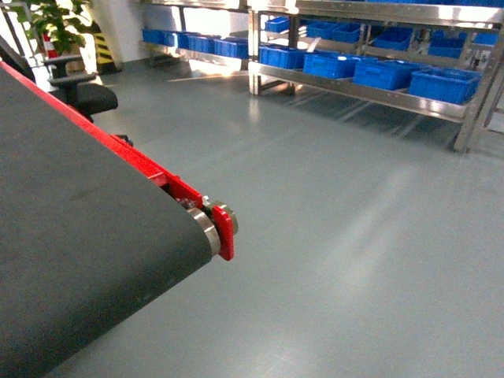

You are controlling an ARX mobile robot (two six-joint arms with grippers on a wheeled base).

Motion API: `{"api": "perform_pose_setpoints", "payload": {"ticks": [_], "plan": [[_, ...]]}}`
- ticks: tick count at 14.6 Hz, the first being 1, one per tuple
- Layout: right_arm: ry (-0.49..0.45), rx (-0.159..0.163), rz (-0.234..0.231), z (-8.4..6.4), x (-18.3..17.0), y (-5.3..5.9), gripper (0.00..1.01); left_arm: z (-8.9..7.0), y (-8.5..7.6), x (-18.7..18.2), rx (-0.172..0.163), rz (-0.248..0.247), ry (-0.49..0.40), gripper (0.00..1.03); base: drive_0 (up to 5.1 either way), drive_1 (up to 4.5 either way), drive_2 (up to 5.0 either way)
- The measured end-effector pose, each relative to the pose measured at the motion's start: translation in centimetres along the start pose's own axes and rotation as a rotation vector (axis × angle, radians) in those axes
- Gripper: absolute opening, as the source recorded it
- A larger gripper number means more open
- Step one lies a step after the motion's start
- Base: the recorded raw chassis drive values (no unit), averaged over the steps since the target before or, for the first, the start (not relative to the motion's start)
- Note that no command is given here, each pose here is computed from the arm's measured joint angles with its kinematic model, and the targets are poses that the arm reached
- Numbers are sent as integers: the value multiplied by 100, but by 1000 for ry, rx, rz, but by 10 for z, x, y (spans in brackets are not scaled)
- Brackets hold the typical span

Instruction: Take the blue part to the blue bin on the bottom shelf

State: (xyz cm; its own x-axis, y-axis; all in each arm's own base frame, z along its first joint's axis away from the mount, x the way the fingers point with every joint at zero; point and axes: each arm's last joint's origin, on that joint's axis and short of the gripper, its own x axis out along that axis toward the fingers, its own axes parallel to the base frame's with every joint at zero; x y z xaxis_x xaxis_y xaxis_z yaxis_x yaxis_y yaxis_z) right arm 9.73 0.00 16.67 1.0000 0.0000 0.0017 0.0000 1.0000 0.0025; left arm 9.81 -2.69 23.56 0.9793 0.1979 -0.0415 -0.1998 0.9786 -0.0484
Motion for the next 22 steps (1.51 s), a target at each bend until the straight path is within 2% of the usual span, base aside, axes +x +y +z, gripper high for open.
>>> {"api": "perform_pose_setpoints", "payload": {"ticks": [22], "plan": [[0,0,0,0,0,0,98,0,0,0,0,0,0,43,-150,-150,-150]]}}
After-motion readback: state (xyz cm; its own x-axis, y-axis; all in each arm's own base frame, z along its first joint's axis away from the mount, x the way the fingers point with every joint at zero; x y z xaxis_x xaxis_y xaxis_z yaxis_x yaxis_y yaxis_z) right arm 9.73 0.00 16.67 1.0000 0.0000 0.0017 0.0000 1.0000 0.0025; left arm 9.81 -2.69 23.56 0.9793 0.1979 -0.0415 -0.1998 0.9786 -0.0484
